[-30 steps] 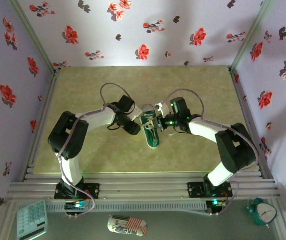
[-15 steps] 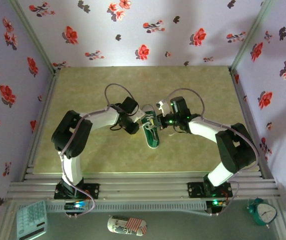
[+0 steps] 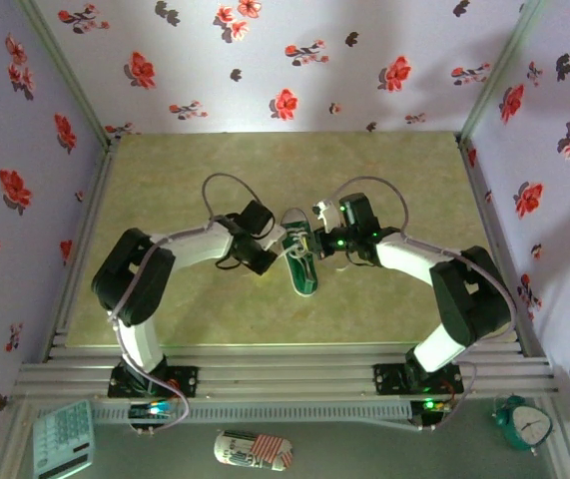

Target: Tie the shoes

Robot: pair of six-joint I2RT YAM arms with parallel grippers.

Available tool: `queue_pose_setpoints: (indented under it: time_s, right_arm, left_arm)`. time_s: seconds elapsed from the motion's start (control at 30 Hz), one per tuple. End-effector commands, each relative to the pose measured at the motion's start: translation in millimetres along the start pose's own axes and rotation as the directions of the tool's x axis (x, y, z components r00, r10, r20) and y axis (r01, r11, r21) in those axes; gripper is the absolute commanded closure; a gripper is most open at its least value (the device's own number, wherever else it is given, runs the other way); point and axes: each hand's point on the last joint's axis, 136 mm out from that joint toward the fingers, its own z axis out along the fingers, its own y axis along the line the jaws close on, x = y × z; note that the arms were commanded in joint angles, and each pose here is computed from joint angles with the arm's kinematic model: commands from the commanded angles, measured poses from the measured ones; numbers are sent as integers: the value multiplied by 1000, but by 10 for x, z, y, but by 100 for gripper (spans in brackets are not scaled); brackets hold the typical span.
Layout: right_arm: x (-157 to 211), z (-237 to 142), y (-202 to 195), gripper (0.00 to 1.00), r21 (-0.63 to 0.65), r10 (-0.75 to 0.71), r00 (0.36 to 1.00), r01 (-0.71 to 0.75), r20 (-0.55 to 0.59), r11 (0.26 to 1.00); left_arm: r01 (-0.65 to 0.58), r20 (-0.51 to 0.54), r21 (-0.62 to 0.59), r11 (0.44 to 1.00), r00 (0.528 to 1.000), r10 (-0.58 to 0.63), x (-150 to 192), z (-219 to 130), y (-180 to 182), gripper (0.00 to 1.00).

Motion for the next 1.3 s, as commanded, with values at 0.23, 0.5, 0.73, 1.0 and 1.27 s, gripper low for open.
queue_pose_setpoints:
  time_s: [0.23,0.5,0.73,1.0,1.27]
  right_arm:
    - [-137,-116,49,100,23,22,999,-24,49,999]
    - [-190,-119,66,100,17,35,997,-37,68,999]
    - [-228,-120,78,100,11,36,996,-37,78,999]
    - [-225,-113,54,100,23,35,996,-37,81,999]
    - [-202,-95,25,100,31,41,996,-44,78,999]
  left_arm:
    - [266,95,181,947,954,-286,10,-256,-332,100]
    - [387,104,265,883,899,-425,-1,-136,-470,100]
    - [425,72,300,854,883,-464,-78,-34,-646,100]
    - [400,57,339,851,895,-443,-60,-21,-863,100]
    - [371,61,382,846,904,-424,-43,-18,-1036,100]
